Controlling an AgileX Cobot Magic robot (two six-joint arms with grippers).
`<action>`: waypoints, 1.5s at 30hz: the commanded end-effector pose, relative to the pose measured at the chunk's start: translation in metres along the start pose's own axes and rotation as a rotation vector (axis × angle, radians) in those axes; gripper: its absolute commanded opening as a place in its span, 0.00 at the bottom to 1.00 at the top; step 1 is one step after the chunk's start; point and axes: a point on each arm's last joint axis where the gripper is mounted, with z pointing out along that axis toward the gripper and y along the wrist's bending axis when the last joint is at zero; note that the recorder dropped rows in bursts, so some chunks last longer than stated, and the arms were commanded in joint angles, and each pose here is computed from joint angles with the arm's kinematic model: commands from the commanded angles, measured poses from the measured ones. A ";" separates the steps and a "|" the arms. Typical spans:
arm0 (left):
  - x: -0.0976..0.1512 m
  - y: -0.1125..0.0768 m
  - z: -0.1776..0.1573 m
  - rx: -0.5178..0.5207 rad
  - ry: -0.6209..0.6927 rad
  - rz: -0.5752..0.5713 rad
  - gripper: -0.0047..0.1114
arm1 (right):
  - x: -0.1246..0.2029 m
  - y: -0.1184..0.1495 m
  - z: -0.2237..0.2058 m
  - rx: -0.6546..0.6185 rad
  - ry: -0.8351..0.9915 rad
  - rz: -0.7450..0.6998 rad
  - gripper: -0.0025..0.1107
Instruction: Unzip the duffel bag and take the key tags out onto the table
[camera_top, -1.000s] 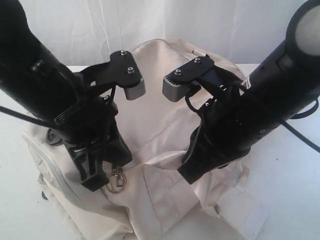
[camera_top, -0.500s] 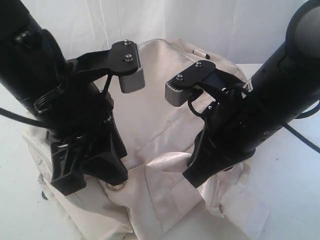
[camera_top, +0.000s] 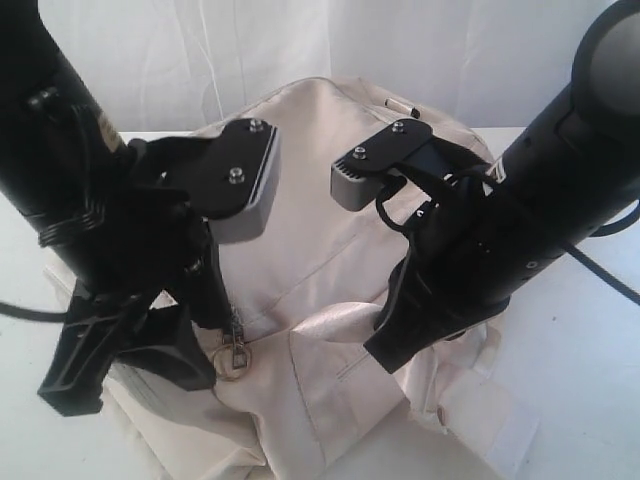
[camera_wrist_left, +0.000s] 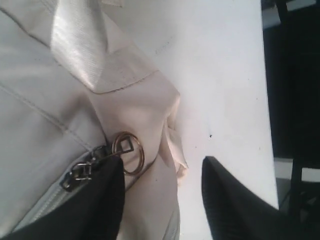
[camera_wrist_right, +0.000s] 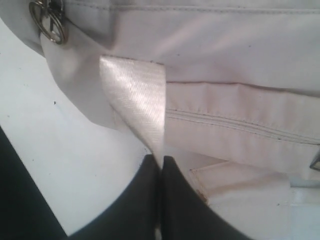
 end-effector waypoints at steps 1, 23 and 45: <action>0.009 -0.004 0.012 0.024 0.013 0.113 0.49 | -0.001 0.000 -0.005 0.016 -0.016 -0.006 0.02; 0.017 0.012 0.047 -0.234 -0.096 0.183 0.71 | -0.002 0.000 -0.005 0.020 -0.027 0.003 0.02; 0.006 0.029 0.039 -0.431 -0.198 0.167 0.58 | -0.002 0.000 -0.005 0.021 -0.030 0.019 0.02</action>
